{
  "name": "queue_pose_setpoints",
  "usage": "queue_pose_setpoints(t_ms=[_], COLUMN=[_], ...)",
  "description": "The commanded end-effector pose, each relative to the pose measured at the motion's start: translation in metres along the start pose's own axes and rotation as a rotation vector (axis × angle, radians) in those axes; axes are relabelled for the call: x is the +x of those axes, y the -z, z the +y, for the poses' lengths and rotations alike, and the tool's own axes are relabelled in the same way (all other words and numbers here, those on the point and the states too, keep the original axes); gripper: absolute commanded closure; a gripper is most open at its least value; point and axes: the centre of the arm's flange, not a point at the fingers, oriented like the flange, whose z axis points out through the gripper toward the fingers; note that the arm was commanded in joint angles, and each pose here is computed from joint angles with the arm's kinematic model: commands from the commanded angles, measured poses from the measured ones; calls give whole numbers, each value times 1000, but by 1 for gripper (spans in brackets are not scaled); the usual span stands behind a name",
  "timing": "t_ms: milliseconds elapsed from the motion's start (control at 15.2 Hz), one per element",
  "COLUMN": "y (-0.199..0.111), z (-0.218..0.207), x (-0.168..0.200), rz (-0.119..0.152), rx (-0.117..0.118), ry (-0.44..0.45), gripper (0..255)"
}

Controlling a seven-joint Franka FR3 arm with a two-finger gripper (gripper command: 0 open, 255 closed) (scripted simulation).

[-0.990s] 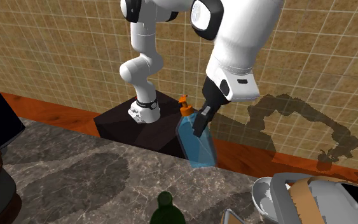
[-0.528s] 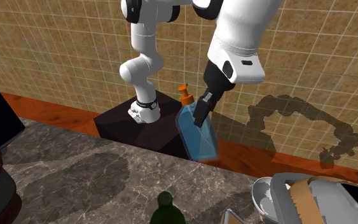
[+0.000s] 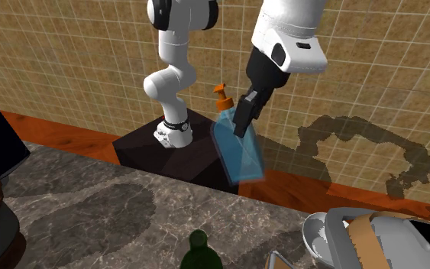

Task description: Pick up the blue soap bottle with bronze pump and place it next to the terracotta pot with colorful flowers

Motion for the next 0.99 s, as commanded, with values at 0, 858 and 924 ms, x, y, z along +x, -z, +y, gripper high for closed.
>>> queue_pose_setpoints(t_ms=[0, 858, 924], y=[11, 29, 26], z=[1, 35, 40], x=[-2, -79, -91], rz=[0, 0, 0], rx=[0, 0, 0], ry=[0, 0, 0], gripper=[255, 255, 255])
